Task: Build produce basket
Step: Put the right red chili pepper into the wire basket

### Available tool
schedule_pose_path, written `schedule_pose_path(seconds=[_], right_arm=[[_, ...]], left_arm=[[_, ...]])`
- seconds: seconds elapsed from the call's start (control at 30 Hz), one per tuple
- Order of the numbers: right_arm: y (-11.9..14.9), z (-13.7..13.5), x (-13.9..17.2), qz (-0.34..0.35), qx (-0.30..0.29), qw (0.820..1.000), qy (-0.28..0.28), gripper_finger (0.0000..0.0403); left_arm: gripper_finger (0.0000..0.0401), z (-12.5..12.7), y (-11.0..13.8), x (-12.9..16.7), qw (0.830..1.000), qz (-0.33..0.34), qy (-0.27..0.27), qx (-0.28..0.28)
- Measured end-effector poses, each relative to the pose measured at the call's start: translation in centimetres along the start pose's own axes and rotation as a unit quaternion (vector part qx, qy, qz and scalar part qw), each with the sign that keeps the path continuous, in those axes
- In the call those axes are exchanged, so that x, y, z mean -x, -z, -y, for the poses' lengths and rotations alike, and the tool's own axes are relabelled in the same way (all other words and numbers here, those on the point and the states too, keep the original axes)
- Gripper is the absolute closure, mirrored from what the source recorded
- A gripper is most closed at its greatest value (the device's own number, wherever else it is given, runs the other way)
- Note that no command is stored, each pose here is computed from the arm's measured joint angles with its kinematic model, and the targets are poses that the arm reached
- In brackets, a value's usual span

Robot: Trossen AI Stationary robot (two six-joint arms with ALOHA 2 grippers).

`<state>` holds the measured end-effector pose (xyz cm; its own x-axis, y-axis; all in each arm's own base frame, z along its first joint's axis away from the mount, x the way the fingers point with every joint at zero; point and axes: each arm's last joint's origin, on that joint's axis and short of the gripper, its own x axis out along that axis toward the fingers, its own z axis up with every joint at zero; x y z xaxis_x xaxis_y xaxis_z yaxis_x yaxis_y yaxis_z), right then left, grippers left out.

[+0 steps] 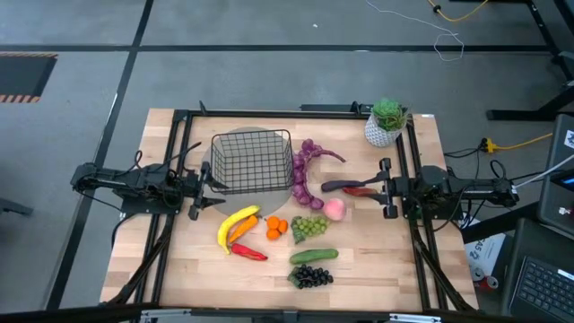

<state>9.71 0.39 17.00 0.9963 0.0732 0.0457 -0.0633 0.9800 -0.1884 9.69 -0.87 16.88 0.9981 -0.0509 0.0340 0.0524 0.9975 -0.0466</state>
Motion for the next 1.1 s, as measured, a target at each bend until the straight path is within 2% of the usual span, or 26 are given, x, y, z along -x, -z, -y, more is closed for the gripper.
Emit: schedule_pose_path(seconds=[0.07,0.13,0.2,0.5,0.6,0.7,0.8,0.9,1.1], right_arm=[[-0.1,0.0,0.0,0.005,-0.069,0.998,-0.003,0.0244],[-0.1,0.0,0.0,0.004,-0.159,0.987,-0.008,0.0244],[-0.2,0.0,0.0,0.008,-0.203,0.979,-0.002,0.0244],[-0.2,0.4,0.0,0.013,-0.204,0.977,0.061,0.0244],[-0.1,0.6,0.0,0.013,-0.207,0.974,0.091,0.0244],[-0.1,0.7,0.1,0.017,-0.211,0.97,0.116,0.0244],[-0.7,0.8,0.1,0.045,-0.22,0.967,0.116,0.0244],[-1.2,0.9,0.2,0.073,-0.221,0.966,0.115,0.0244],[-1.5,1.0,0.2,0.081,-0.164,0.976,0.121,0.0244]], left_arm=[[0.0202,0.0,-0.4,0.0,0.999,0.021,-0.01,-0.025],[0.0202,0.0,-0.8,0.0,0.998,0.041,-0.014,-0.036],[0.0202,0.0,-1.2,0.1,0.997,0.063,-0.015,-0.034],[0.0202,0.0,-2.5,0.3,0.991,0.13,-0.023,-0.03],[0.0202,-0.3,-2.9,0.5,0.986,0.152,-0.061,-0.026],[0.0202,-0.5,-3.4,0.7,0.977,0.17,-0.117,-0.049],[0.0202,-0.7,-3.5,0.8,0.97,0.176,-0.155,-0.062],[0.0202,-0.8,-3.5,0.8,0.969,0.171,-0.164,-0.076],[0.0202,-0.8,-3.5,0.8,0.969,0.168,-0.163,-0.078]])
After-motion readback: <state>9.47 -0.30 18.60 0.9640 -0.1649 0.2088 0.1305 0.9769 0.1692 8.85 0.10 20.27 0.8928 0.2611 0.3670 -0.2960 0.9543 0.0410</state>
